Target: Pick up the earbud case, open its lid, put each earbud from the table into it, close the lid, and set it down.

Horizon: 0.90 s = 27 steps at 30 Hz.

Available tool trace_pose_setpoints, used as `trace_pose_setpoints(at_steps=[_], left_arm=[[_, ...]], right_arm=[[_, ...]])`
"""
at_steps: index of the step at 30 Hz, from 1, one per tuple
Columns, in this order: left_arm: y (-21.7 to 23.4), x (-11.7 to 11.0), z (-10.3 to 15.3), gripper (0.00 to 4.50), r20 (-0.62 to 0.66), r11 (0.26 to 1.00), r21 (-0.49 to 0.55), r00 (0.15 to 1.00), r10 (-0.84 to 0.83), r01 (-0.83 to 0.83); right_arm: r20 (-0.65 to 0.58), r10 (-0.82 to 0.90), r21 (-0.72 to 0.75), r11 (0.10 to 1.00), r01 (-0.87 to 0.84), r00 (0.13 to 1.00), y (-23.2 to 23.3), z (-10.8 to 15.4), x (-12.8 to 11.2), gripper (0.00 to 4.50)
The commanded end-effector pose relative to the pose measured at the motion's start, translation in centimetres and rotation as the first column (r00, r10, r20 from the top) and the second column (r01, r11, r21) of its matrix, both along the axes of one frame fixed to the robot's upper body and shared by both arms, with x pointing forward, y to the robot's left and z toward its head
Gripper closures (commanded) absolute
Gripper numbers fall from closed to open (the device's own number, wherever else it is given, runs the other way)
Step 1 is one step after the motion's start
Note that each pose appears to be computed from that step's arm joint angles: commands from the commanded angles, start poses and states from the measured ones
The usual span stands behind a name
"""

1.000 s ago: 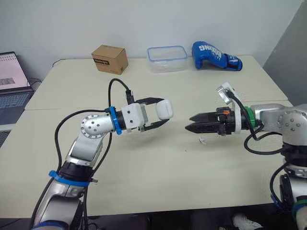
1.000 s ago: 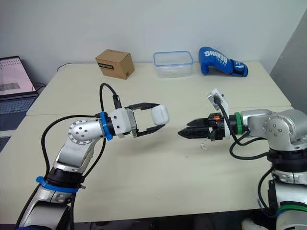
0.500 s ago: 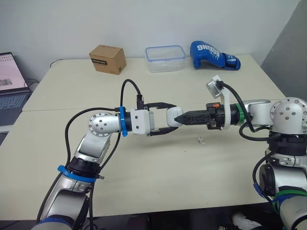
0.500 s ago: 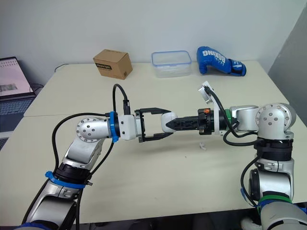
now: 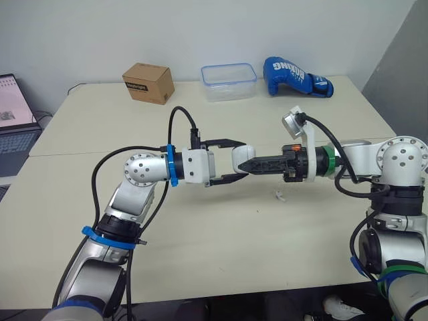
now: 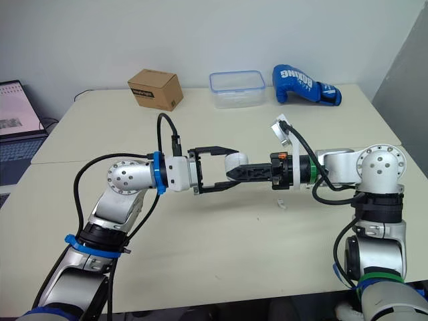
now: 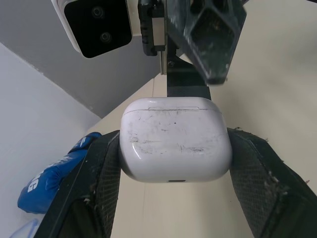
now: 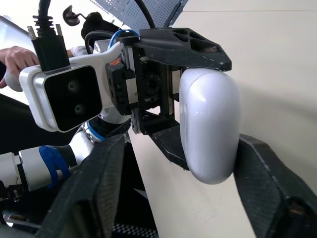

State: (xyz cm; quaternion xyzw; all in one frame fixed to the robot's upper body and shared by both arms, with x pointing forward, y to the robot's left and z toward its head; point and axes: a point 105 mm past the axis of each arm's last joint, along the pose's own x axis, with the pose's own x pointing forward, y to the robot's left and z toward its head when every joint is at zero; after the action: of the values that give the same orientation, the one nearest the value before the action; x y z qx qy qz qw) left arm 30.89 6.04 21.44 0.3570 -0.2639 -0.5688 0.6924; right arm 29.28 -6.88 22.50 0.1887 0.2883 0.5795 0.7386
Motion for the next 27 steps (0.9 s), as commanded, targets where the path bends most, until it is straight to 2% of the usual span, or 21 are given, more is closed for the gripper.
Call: trace_pose_setpoints(at_steps=[1, 13, 16, 21, 22, 27], left_arm=[[-0.59, -0.47, 1.21, 1.73, 0.052, 0.999, -0.016, 0.998, -0.035, 0.036], [-0.86, -0.56, 1.32, 1.73, 0.055, 0.999, -0.022, 0.998, -0.042, 0.043], [-0.87, -0.59, 1.29, 1.73, 0.056, 0.999, -0.019, 0.998, -0.042, 0.043], [-0.79, -0.69, 1.08, 1.73, 0.052, 0.999, -0.008, 0.998, -0.046, 0.047], [-0.77, -0.7, 1.0, 1.73, 0.051, 0.999, -0.005, 0.998, -0.048, 0.048], [-0.72, -0.72, 0.79, 1.73, 0.036, 0.999, 0.01, 0.998, -0.054, 0.053]], right_arm=[[0.023, 0.019, 0.036, 0.999, -0.02, 1.0, 0.04, 1.07, -0.49, 1.12], [0.011, 0.022, 0.043, 0.999, -0.022, 1.0, 0.46, 1.11, -0.72, 1.12], [0.012, 0.02, 0.047, 0.999, -0.02, 1.0, 0.51, 1.23, -0.74, 1.71], [0.016, 0.019, 0.054, 0.998, -0.019, 1.0, 0.61, 1.38, -0.84, 3.49], [0.015, 0.017, 0.055, 0.998, -0.017, 1.0, 0.6, 1.4, -0.81, 3.72], [0.016, 0.01, 0.064, 0.998, -0.011, 1.0, 0.54, 1.47, -0.89, 3.7]])
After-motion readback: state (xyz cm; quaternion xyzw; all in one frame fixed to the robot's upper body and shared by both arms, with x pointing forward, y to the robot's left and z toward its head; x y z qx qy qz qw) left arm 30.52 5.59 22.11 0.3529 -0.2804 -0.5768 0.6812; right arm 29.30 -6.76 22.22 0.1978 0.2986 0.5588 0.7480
